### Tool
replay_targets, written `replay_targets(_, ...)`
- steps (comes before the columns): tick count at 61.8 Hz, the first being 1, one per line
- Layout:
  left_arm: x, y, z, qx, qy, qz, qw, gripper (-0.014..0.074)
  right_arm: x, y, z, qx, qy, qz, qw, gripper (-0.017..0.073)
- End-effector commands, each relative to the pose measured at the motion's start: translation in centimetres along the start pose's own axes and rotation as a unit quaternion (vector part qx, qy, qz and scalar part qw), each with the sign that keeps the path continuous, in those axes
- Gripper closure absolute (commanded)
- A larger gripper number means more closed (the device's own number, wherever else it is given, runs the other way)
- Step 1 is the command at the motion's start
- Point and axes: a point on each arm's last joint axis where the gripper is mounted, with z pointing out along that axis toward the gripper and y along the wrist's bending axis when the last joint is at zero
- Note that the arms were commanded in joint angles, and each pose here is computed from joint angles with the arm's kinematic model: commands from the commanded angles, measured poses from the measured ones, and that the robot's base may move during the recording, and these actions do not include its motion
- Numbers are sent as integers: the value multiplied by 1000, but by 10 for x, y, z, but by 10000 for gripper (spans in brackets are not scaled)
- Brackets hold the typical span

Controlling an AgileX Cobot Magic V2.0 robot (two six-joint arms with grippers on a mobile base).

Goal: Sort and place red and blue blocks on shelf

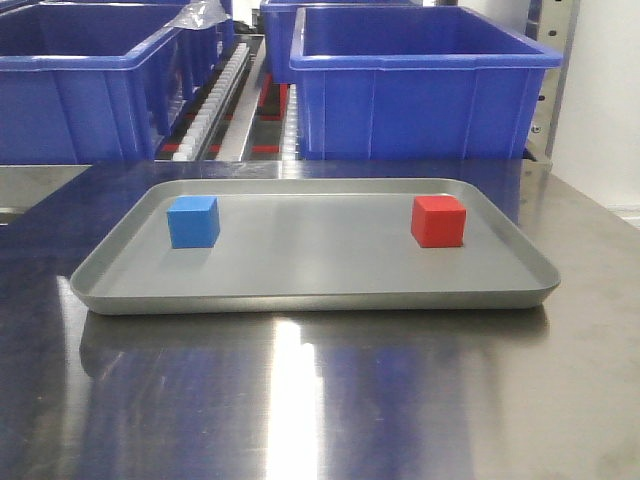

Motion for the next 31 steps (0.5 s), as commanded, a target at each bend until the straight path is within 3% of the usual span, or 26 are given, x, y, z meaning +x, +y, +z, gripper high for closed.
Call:
replay_targets(1, 6, 1, -1, -5, -30, -9, 999, 470, -18, 0, -3, -1, -69, -10, 998, 502)
replay_targets(22, 6, 1, -1, -5, -30, -9, 999, 470, -19, 0, -3, -1, -78, -10, 997, 502)
replay_targets(31, 6, 1, -1, -5, -30, -9, 999, 470, -30, 1, -5, -1, -89, -35, 995, 502)
